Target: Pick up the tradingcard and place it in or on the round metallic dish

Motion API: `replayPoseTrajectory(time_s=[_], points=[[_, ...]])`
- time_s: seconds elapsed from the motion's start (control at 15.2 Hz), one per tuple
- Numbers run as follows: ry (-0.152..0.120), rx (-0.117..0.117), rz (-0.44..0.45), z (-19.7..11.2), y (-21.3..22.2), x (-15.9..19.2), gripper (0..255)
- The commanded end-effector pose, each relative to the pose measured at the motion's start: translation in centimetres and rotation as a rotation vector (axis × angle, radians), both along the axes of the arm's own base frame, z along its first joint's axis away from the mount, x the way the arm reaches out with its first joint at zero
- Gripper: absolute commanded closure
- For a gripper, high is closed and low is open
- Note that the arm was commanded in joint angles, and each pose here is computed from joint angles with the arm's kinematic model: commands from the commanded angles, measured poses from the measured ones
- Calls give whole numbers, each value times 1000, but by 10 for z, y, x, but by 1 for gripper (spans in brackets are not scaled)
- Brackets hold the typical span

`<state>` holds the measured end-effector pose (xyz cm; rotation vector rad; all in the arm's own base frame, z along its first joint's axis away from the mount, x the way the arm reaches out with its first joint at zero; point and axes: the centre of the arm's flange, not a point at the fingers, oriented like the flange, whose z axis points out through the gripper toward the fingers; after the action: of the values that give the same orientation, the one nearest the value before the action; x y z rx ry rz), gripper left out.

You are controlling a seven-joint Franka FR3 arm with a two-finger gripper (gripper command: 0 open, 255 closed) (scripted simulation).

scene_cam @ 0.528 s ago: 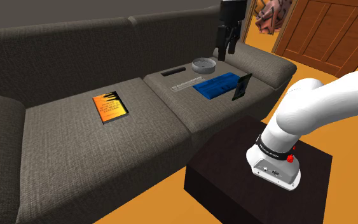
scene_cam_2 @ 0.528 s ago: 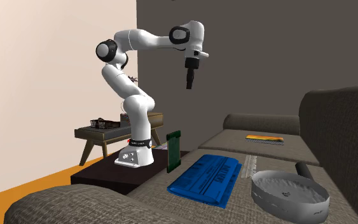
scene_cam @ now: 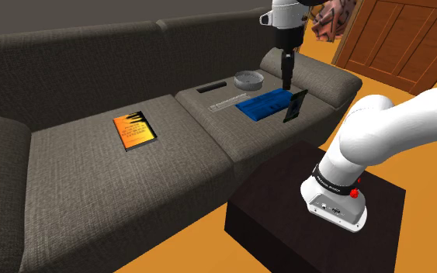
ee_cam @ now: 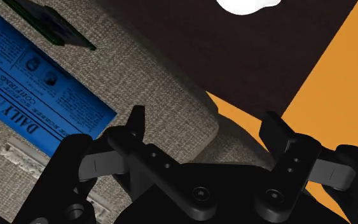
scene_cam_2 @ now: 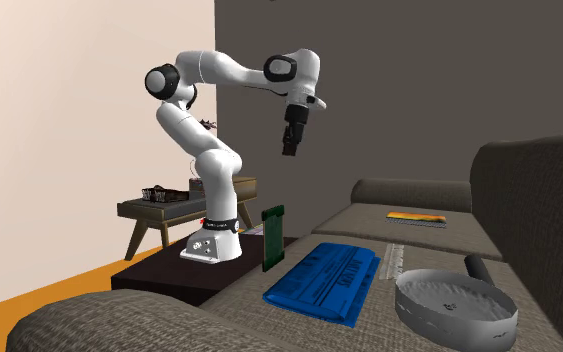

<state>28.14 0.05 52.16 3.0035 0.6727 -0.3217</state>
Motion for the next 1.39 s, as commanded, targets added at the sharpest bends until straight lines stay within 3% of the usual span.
replayPoseTrajectory(time_s=[0.0, 0.79, 1.32], points=[[26, -33, 125, -14, -13, -1, 0], [166, -218, 823, -108, -97, 16, 0], [171, -225, 848, -144, -117, 13, 0]])
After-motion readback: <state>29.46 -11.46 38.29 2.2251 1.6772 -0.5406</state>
